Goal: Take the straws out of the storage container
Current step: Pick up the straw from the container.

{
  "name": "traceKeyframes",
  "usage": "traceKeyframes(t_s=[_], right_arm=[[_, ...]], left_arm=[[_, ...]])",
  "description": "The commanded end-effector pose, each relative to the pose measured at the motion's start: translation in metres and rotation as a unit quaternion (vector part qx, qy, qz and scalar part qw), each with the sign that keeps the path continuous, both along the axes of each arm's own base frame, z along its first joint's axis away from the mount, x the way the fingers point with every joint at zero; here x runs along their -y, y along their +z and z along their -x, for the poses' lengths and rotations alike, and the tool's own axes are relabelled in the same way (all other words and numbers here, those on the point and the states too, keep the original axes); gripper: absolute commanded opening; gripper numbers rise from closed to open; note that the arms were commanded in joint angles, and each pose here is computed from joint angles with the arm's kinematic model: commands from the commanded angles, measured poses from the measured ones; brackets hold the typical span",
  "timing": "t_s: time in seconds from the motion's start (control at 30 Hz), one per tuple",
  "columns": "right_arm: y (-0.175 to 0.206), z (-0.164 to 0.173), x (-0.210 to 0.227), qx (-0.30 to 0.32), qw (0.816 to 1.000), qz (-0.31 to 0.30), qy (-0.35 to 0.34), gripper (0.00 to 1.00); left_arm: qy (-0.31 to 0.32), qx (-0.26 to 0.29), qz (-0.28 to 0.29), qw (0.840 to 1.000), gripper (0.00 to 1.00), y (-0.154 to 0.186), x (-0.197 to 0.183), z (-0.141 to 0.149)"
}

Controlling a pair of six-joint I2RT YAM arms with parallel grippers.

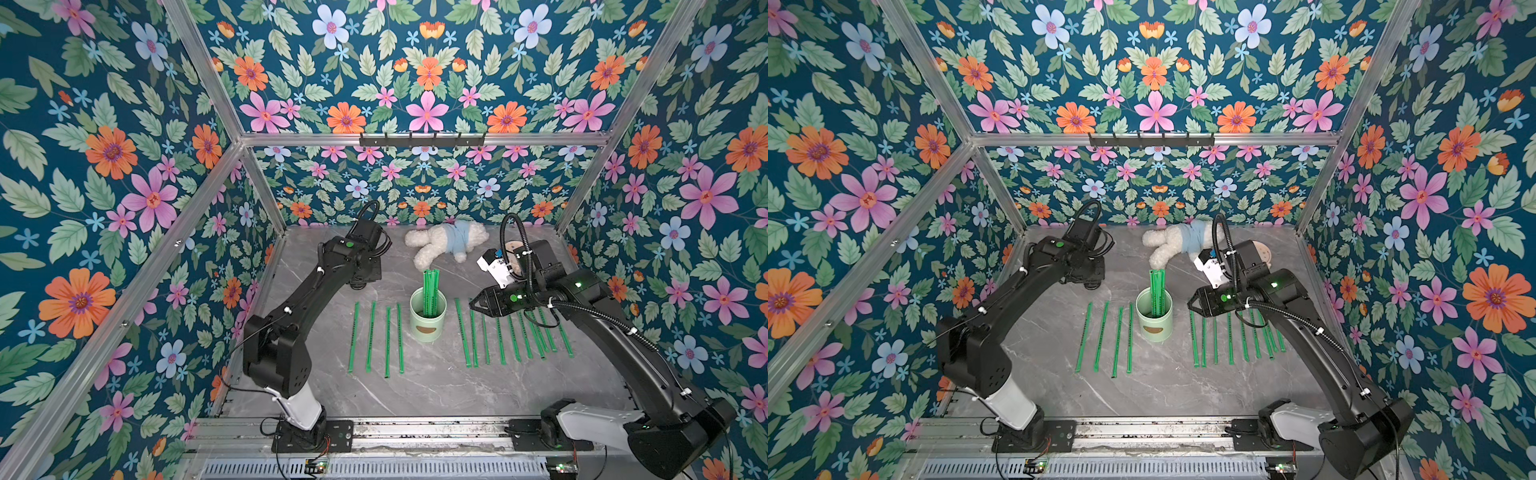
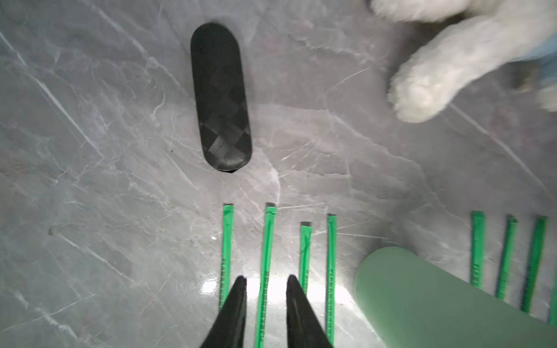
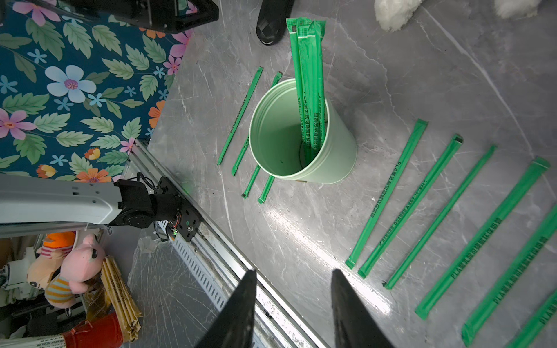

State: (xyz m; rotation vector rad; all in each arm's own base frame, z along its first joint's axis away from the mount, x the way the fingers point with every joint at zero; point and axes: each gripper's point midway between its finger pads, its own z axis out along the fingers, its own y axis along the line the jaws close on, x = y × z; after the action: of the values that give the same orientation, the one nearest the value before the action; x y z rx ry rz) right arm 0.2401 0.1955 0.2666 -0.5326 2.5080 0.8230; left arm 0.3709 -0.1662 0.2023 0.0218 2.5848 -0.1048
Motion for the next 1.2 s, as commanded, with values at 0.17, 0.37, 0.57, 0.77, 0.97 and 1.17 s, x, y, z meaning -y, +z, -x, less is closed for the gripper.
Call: traceKeyframes(t_s=[0.17,0.37,0.57,0.77,0.97,1.17], right_arm=[[-0.002,-0.007,0.002,0.007,1.000,0.008,-0.012,0.43],[-0.002,-0.009,0.005,0.010,1.000,0.013,-0.019,0.43],[-0.003,-0.011,0.006,0.010,1.000,0.013,-0.025,0.43],[-0.003,-0.011,0.006,0.008,1.000,0.010,-0.024,0.43],[-0.004,-0.011,0.006,0.006,1.000,0.009,-0.024,0.44],[-0.006,-0.011,0.005,0.003,1.000,0.010,-0.023,0.44]], left_arm=[[-0.030,0.134,0.096,0.986,0.27,0.035,0.041,0.005],[-0.064,0.147,0.165,0.973,0.28,0.036,0.066,0.018],[-0.089,0.145,0.175,0.970,0.27,0.035,0.086,0.026],[-0.112,0.142,0.186,0.966,0.27,0.031,0.103,0.029],[-0.133,0.136,0.197,0.962,0.27,0.026,0.119,0.029],[-0.153,0.124,0.194,0.961,0.27,0.021,0.134,0.028]])
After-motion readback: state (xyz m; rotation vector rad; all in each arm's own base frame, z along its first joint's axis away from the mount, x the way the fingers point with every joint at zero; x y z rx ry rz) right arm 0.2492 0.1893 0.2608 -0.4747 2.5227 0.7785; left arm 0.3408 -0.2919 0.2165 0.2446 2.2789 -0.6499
